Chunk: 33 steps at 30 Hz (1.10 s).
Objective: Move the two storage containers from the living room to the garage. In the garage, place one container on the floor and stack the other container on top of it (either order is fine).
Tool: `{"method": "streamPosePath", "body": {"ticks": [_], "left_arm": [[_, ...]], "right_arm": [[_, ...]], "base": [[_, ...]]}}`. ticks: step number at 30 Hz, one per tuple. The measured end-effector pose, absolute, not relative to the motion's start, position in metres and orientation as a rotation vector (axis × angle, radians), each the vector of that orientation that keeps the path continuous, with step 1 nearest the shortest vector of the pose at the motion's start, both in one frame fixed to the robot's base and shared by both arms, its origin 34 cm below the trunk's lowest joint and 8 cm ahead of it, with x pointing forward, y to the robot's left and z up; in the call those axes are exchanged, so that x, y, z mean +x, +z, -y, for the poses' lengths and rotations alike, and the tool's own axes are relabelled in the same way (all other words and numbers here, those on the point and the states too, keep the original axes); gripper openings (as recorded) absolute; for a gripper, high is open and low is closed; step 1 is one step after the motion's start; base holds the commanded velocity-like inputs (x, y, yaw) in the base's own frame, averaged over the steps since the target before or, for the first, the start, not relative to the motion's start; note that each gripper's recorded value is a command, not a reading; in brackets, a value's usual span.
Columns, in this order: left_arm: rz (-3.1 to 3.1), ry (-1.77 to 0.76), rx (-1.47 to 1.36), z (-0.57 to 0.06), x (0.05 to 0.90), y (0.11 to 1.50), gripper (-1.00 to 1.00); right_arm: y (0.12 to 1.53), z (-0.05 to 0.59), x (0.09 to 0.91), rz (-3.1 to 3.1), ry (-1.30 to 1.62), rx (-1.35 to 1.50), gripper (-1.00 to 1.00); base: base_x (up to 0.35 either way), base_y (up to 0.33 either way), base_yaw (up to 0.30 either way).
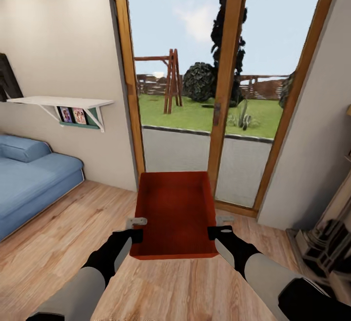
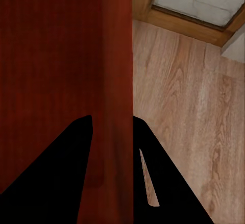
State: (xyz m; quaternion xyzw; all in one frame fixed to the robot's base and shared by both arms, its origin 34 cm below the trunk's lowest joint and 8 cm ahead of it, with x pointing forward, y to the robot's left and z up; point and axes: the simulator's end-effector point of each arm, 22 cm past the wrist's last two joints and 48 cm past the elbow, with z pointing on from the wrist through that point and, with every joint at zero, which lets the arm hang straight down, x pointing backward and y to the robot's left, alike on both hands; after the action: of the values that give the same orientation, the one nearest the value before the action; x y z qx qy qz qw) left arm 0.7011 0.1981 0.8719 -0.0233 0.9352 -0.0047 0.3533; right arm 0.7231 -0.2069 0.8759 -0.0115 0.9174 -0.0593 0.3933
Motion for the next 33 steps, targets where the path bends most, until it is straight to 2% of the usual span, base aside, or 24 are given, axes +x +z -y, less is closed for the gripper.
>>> {"method": "streamPosePath", "body": {"ticks": [33], "left_arm": [[-2.417, -0.013, -0.061, -0.1981, 0.7013, 0.872, -1.0]], "right_arm": [[0.8764, 0.2069, 0.7234, -2.327, -0.151, -0.03, -1.0]], "base": [[0.0, 0.0, 0.3]]}}
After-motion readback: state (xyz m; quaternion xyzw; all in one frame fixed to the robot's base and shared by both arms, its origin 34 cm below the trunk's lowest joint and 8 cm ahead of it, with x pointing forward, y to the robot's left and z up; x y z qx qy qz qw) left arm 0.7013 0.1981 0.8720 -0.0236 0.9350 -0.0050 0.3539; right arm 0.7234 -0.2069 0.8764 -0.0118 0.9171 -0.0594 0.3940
